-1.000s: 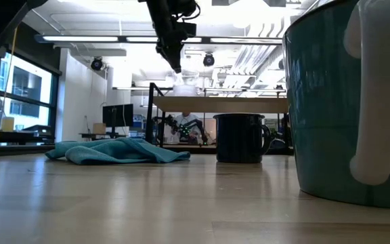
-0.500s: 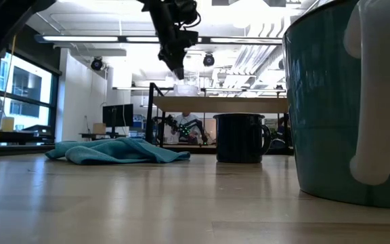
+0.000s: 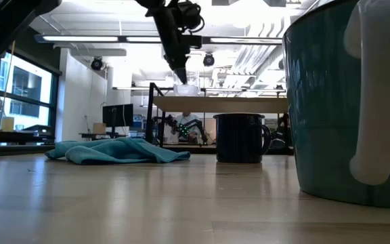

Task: Stack small to large cups/mugs on shelf
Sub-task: Put the transparent mug on the shelf

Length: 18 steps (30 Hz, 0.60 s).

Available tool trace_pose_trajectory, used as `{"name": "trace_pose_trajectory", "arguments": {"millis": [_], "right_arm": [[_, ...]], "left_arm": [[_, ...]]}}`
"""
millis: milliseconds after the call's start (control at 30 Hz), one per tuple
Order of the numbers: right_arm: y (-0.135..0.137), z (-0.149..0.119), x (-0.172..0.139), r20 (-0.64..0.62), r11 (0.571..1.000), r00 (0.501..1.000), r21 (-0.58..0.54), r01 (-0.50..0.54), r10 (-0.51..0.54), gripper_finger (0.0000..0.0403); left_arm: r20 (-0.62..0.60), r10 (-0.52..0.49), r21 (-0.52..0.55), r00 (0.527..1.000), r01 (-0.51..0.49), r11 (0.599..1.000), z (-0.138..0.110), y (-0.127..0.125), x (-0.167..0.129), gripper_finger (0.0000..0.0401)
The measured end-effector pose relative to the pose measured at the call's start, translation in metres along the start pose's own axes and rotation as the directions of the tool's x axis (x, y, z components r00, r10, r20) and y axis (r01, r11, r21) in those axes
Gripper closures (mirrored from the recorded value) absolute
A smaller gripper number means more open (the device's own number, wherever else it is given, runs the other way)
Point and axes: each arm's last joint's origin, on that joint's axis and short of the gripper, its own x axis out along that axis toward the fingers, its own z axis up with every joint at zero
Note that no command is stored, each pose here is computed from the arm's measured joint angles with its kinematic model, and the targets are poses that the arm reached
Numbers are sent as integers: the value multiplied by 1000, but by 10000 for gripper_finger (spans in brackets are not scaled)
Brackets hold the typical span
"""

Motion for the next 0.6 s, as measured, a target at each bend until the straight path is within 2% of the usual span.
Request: {"name": "trace_pose_trajectory", "arguments": {"millis": [400, 600], "right_arm": [[0, 0, 0, 0, 1000, 1000, -1, 0, 0, 269], [0, 0, 0, 0, 1000, 1000, -1, 0, 0, 269]], "left_arm": [[25, 10, 83, 1000, -12, 996, 3, 0, 0, 368], [69, -13, 110, 998, 5, 994, 7, -2, -1, 375]]}}
